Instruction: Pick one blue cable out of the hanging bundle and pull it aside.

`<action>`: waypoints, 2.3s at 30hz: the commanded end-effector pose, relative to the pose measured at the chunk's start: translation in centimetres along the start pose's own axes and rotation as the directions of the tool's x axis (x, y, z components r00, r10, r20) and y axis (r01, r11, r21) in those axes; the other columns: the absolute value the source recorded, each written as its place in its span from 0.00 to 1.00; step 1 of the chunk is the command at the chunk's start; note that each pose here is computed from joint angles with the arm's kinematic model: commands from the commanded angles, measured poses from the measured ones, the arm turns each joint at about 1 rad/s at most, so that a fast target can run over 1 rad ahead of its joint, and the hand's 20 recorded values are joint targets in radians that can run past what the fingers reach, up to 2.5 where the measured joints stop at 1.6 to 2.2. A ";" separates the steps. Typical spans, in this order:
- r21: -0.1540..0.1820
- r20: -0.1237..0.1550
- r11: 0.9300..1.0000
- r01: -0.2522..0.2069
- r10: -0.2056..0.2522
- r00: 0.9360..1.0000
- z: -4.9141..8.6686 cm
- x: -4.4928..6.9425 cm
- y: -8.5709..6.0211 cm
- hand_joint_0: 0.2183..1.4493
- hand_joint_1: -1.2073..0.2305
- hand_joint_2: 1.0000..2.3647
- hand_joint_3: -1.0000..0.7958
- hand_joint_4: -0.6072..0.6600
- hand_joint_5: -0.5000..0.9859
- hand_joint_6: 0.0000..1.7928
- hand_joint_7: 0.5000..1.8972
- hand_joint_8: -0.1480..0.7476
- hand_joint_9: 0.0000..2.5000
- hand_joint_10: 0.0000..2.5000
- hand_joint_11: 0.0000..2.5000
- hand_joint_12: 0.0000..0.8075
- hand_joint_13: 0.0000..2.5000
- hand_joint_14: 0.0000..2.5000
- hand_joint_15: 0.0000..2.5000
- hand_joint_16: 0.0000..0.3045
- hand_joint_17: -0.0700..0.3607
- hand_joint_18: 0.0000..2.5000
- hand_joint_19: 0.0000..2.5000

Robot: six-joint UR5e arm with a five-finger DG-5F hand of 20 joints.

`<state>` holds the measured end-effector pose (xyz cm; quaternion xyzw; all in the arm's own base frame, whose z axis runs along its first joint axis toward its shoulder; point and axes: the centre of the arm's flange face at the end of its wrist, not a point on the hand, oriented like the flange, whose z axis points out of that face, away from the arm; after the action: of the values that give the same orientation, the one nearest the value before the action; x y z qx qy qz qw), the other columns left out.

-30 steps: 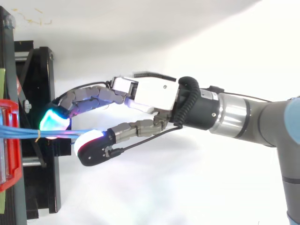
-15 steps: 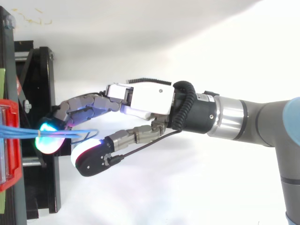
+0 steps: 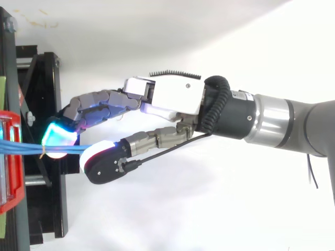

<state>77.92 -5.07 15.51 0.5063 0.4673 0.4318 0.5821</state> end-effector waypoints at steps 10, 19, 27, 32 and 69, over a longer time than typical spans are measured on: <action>0.000 -0.010 1.000 0.022 -0.022 1.000 1.4 -1.1 3.5 0.22 0.44 0.00 0.28 0.68 0.24 0.28 0.30 0.43 0.25 0.00 0.10 0.42 0.18 0.00 0.08 0.16 0.42 0.15 0.16; 0.001 -0.019 0.998 0.062 -0.062 0.998 1.8 -0.2 4.9 0.23 0.42 0.00 0.28 0.68 0.25 0.28 0.32 0.43 0.26 0.00 0.10 0.41 0.18 0.00 0.08 0.16 0.42 0.16 0.16; 0.001 -0.020 0.998 0.061 -0.061 0.998 1.8 -0.1 4.9 0.24 0.40 0.00 0.28 0.66 0.26 0.28 0.38 0.43 0.26 0.00 0.11 0.41 0.18 0.00 0.09 0.16 0.41 0.16 0.16; -0.002 -0.024 0.998 0.059 -0.059 0.998 1.8 0.0 4.9 0.25 0.39 0.00 0.29 0.64 0.26 0.28 0.43 0.43 0.26 0.00 0.11 0.40 0.19 0.00 0.09 0.15 0.41 0.16 0.16; 0.060 -0.036 0.995 0.074 -0.072 0.997 1.1 -0.9 9.1 0.30 0.29 0.01 0.39 0.55 0.21 0.49 0.15 0.43 0.26 0.01 0.17 0.40 0.20 0.00 0.11 0.15 0.40 0.18 0.17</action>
<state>78.53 -5.05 24.39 0.4975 0.5062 0.4065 0.5754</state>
